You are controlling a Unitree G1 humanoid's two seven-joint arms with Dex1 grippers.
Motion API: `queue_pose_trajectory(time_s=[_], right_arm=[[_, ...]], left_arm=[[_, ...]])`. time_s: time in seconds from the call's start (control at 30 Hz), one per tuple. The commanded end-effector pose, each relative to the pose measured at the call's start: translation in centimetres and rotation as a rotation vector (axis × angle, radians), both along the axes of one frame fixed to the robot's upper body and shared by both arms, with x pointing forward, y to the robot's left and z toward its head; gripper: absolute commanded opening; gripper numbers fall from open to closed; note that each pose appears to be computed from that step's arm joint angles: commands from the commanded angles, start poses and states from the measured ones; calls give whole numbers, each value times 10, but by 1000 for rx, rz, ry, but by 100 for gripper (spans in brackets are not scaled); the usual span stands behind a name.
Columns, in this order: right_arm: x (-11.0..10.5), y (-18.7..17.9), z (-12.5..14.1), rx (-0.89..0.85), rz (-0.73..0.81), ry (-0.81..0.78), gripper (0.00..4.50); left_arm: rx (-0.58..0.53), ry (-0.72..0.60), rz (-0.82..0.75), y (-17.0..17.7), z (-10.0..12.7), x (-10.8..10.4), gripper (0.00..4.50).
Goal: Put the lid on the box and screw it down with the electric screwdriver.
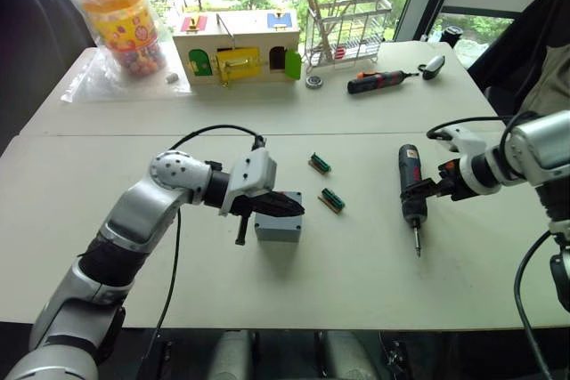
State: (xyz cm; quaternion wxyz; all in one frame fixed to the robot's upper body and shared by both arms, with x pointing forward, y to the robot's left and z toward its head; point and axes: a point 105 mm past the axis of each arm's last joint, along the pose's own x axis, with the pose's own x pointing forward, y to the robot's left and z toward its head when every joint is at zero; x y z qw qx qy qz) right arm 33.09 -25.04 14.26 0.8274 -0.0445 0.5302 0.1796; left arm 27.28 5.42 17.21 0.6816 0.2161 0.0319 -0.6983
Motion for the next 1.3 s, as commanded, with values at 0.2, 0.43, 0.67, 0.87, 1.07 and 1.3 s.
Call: queue_pose_trajectory(time_s=[0.2,0.43,0.67,0.87,1.07,1.3], right_arm=[[-3,3,-15,-67,104,64,376],[-5,-1,-21,-65,71,90,183],[19,-10,16,-2,-33,-73,183],[52,10,113,352,-103,-461,183],[37,49,179,573,56,-1136,183],[-17,139,154,981,211,-1215,183]], left_arm=[[-38,-17,67,5,3,-2,0],[-50,-11,96,10,1,0,0],[-64,21,153,25,-1,12,0],[-91,76,198,44,6,20,0],[-55,124,215,57,5,21,0],[-37,175,203,48,-3,21,0]])
